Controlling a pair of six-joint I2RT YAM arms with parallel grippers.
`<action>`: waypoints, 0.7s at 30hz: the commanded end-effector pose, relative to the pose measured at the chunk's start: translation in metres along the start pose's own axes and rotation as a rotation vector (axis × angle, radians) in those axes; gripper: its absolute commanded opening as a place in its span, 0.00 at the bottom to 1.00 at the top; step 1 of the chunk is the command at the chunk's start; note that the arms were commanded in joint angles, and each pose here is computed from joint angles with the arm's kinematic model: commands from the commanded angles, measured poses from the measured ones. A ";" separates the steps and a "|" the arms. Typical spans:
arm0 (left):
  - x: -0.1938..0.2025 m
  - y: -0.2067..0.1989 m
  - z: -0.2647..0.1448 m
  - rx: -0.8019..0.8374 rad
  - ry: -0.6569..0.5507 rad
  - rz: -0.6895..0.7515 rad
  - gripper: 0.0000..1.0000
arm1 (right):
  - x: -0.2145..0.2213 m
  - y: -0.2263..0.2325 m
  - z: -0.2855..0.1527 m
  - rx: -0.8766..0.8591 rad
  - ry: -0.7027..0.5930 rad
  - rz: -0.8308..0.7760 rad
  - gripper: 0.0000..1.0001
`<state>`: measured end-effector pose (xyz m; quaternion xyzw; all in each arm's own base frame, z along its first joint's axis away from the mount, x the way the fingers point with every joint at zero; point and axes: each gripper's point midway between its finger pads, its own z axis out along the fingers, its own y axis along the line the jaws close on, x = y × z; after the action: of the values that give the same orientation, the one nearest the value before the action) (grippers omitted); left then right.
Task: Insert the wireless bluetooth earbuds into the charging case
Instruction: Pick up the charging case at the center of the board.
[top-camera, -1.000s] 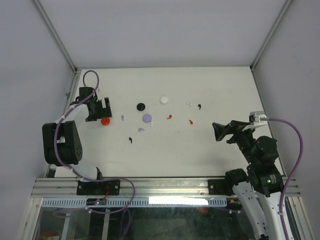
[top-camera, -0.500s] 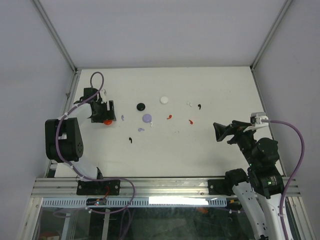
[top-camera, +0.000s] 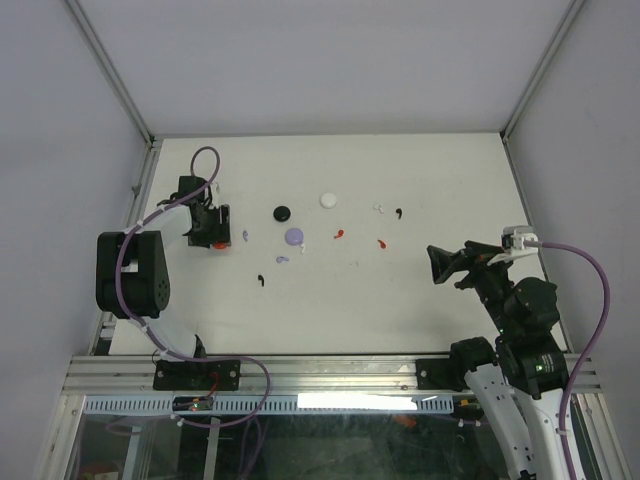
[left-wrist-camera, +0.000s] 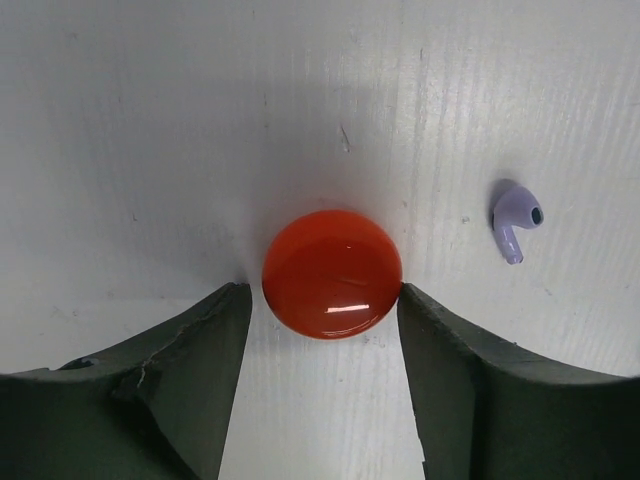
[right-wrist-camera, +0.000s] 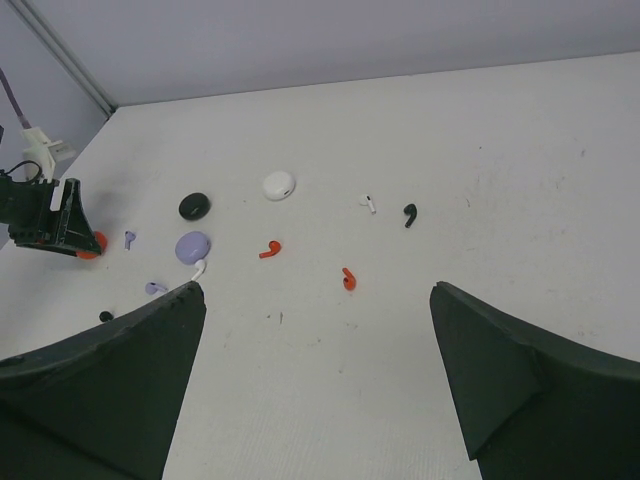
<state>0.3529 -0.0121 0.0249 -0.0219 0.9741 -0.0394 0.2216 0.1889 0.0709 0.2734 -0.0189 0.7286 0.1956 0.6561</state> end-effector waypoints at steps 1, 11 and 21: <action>-0.016 -0.001 -0.003 -0.005 -0.036 0.012 0.60 | -0.018 0.006 -0.003 -0.025 -0.073 -0.022 0.99; -0.004 -0.007 0.001 -0.045 0.007 0.059 0.37 | -0.020 0.010 -0.006 -0.049 -0.086 -0.027 0.99; -0.024 -0.059 -0.063 0.019 -0.195 0.138 0.35 | -0.016 0.024 -0.001 -0.120 -0.024 -0.010 0.99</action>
<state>0.3421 -0.0439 0.0445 0.0337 0.9711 -0.0135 0.2357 0.1841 0.0748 0.2794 -0.0291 0.7182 0.2076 0.6635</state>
